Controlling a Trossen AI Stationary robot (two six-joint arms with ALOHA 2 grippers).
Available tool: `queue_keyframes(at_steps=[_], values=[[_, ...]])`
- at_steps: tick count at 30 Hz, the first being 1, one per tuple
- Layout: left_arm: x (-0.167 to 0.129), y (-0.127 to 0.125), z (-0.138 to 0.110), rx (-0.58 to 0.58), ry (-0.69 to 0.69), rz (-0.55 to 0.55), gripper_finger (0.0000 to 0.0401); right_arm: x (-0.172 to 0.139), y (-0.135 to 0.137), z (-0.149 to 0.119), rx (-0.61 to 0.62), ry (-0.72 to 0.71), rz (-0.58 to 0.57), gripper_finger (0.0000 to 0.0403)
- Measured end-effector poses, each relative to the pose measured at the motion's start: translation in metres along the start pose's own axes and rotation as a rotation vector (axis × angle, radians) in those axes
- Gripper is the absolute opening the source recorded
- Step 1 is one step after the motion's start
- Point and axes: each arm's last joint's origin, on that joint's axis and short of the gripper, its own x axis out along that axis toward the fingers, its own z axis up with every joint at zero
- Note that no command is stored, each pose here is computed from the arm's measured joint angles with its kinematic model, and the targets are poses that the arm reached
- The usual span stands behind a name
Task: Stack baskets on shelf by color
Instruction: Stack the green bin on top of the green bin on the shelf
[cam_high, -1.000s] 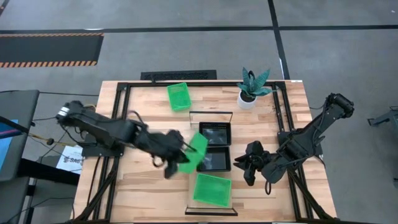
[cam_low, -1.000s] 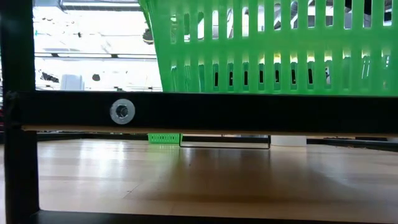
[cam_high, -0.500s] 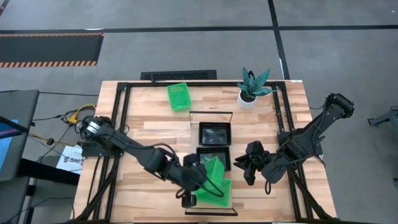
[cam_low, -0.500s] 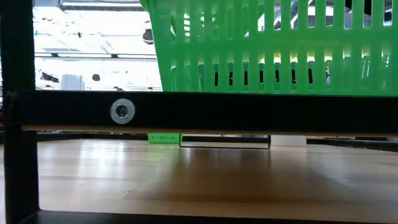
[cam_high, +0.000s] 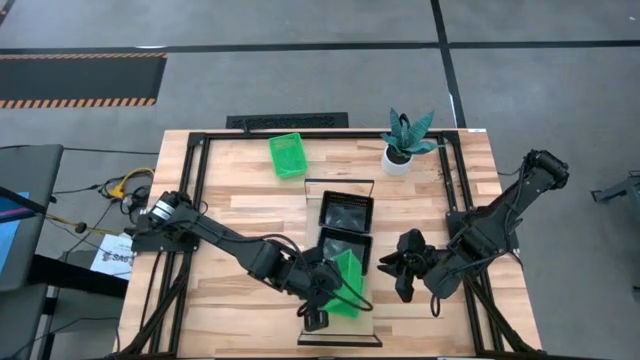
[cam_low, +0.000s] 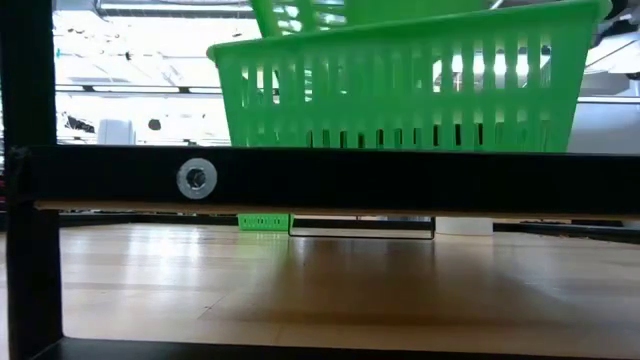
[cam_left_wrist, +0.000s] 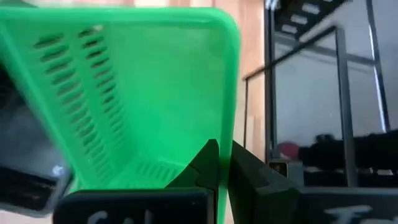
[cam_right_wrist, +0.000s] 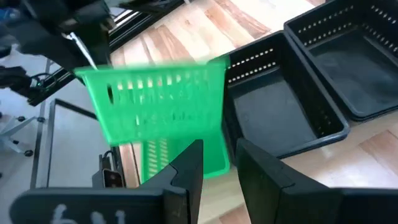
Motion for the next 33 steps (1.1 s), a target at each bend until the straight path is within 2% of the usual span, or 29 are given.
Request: queue_keyframes(at_steps=[7, 15, 20, 27, 33], values=[[0.008, -0.003, -0.004, 0.045, 0.02, 0.006, 0.0005, -0.006, 0.004, -0.007, -0.022, 0.017, 0.027, 0.0118], [0.004, -0.002, -0.003, 0.051, 0.01, 0.05, 0.0053, -0.012, 0.008, -0.014, -0.015, 0.033, 0.058, 0.0118], [0.004, 0.0, -0.008, 0.06, 0.059, 0.072, 0.0071, -0.015, 0.01, -0.017, -0.022, 0.041, 0.072, 0.0118], [0.002, 0.005, -0.017, 0.047, 0.17, 0.112, 0.0064, -0.015, 0.011, -0.018, -0.024, 0.043, 0.075, 0.0118], [-0.017, -0.002, -0.011, 0.067, 0.177, 0.109, 0.0038, -0.015, 0.011, -0.018, -0.025, 0.041, 0.079, 0.0118]])
